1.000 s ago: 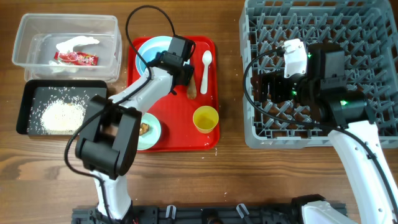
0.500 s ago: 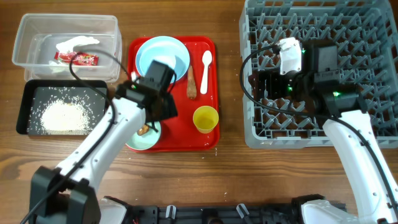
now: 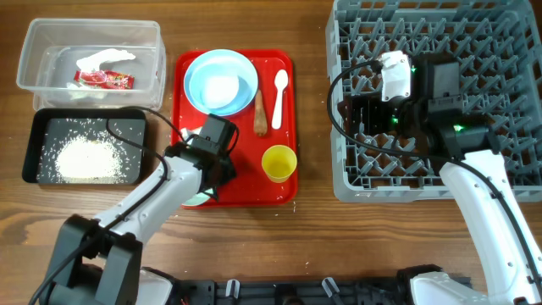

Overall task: Sort waste into correct bins and load items into the dishwasher rack
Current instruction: 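Tip the small bowl over the black tray to dump the scrap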

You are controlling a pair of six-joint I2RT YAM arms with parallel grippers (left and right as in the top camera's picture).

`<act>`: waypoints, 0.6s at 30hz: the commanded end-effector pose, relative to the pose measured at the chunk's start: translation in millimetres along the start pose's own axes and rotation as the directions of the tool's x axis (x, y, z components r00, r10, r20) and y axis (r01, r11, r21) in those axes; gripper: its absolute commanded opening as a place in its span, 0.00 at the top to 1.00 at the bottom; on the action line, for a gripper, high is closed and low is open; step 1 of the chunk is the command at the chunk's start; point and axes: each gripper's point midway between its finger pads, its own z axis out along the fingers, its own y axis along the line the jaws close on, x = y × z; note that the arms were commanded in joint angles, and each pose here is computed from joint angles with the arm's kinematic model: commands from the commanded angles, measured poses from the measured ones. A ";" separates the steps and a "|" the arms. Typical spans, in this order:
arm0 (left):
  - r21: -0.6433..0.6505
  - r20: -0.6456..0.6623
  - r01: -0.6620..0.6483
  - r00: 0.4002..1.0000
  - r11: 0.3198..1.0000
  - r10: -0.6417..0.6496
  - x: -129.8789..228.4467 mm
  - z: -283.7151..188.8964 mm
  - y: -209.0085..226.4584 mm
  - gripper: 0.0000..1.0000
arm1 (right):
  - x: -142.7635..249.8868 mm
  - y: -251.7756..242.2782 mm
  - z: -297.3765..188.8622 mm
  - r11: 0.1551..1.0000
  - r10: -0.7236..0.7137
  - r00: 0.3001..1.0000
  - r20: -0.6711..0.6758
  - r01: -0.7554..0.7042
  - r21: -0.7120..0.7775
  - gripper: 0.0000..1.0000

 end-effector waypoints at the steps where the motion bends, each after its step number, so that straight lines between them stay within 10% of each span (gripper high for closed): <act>1: 0.051 -0.016 -0.031 0.999 0.998 0.032 -1.2 -3.6 -8.9 0.96 | -5.3 3.1 0.5 1.000 0.011 1.000 0.006 -0.011 -0.017 0.00; 9: 0.392 0.065 -0.124 0.992 0.912 0.107 -76.9 -102.4 -59.2 0.96 | -5.1 3.1 0.4 1.000 0.011 1.000 0.006 -0.011 -0.017 0.00; 18: 0.497 0.051 0.192 0.967 0.846 -0.249 -157.6 -106.9 99.3 0.96 | -4.2 3.1 0.4 1.000 0.012 1.000 0.002 -0.012 -0.017 0.00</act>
